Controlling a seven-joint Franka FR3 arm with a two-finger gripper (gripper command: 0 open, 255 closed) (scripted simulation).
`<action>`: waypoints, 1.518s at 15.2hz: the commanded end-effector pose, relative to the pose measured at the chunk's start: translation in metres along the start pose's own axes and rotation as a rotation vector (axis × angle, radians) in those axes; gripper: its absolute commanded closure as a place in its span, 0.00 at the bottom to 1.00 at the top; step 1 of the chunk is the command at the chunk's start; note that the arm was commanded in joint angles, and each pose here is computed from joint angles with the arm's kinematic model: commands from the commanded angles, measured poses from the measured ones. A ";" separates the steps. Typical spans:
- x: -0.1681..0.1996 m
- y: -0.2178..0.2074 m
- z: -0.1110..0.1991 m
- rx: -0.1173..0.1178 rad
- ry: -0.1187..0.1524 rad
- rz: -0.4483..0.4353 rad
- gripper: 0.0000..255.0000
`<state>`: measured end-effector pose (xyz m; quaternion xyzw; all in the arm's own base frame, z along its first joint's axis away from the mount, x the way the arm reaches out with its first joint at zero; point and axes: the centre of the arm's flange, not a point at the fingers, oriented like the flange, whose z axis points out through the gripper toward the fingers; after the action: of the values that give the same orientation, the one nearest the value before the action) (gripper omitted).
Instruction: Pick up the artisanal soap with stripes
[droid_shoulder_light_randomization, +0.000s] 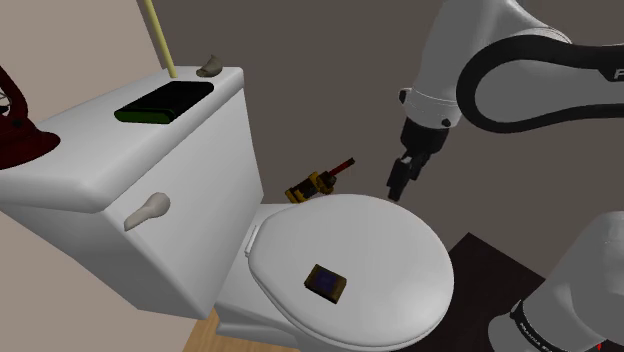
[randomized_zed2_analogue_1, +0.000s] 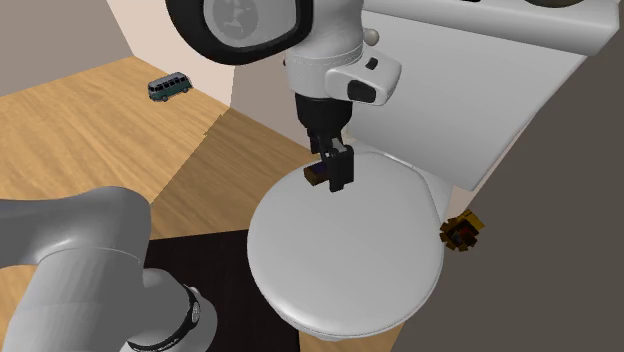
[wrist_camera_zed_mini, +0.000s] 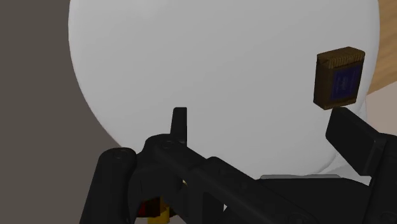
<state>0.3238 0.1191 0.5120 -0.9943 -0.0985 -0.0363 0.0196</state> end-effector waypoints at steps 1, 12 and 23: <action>0.005 -0.019 0.020 0.000 -0.002 -0.007 0.00; 0.028 -0.120 0.122 -0.001 -0.022 -0.052 0.00; 0.036 -0.177 0.202 -0.001 -0.033 -0.077 0.00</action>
<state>0.3373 0.3088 0.3241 -0.9903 -0.1368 -0.0205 0.0156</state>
